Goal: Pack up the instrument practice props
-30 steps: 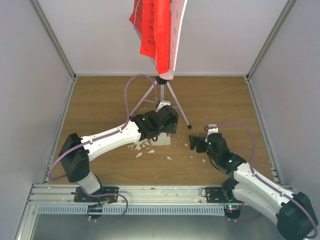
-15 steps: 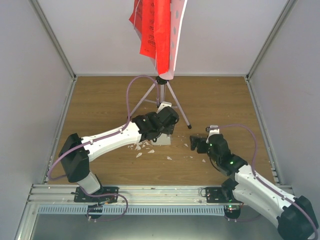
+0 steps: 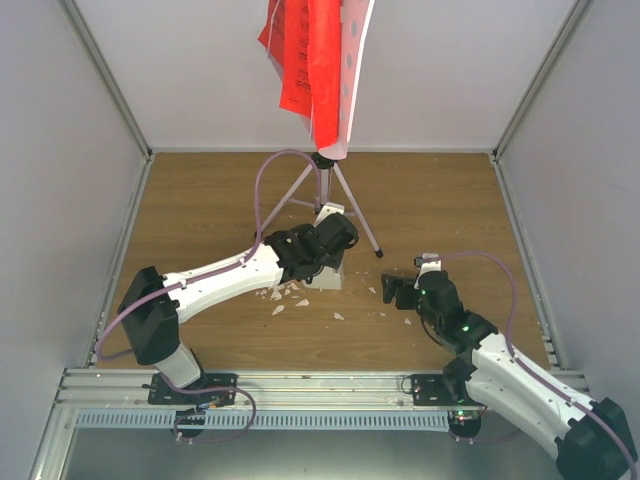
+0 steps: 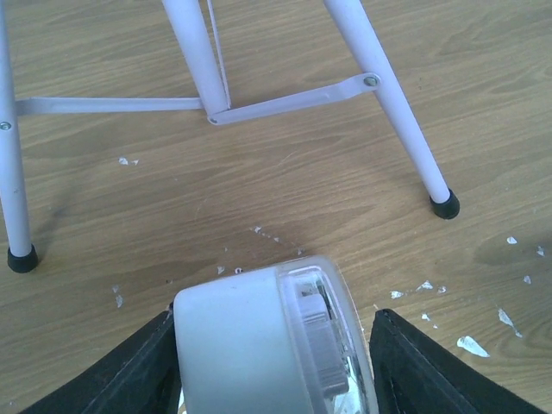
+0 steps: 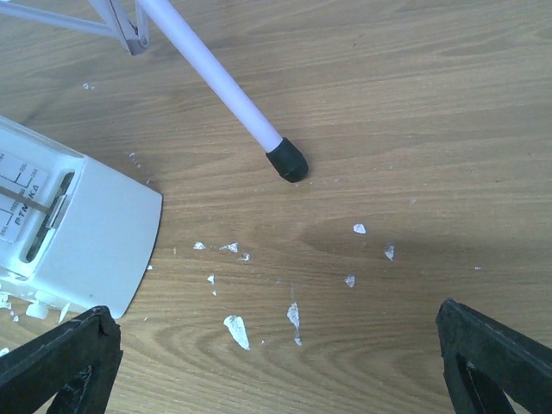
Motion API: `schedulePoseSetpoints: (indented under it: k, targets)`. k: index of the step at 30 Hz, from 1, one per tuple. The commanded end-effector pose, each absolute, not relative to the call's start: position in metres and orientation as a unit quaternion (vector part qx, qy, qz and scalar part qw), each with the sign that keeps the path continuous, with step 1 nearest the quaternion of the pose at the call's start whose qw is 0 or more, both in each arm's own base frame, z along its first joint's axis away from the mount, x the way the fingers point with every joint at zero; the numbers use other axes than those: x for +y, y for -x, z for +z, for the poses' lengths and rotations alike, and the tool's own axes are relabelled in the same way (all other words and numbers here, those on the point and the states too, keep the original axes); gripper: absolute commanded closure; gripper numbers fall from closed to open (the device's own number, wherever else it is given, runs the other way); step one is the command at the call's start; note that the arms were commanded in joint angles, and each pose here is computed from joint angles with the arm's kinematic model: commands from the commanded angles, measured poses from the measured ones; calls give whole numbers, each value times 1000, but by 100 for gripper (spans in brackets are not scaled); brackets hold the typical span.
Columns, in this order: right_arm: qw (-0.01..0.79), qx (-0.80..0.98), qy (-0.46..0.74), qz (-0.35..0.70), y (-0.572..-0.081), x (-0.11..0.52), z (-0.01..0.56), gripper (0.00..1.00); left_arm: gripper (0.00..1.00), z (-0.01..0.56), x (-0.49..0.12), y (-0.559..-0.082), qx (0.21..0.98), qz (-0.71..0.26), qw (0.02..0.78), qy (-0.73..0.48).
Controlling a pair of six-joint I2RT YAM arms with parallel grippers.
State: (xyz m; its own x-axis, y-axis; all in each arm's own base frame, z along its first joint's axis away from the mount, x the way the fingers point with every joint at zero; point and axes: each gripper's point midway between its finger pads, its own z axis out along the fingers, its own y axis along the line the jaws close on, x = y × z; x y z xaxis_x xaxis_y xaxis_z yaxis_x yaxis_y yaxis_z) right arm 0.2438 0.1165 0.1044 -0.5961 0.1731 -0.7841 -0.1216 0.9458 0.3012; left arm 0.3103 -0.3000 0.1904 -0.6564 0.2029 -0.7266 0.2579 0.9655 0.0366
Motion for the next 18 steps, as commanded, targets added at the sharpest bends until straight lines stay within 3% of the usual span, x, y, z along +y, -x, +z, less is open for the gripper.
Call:
schedulePoseSetpoints:
  k: [1,7,12,18]
  targets:
    - [443,882,-24,160,-242,112,99,0,42,195,-312,-312,903,-55,406,-127]
    - [442,883,-22,159,-241,112,99,0,31,192,-313,-313,904,-54,404,-128]
    - [440,884,-22,158,-240,112,97,0,28,186,-312,-316,907,-57,399,-125]
    - [438,885,-23,159,-239,111,96,0,31,186,-312,-322,905,-67,403,-119]
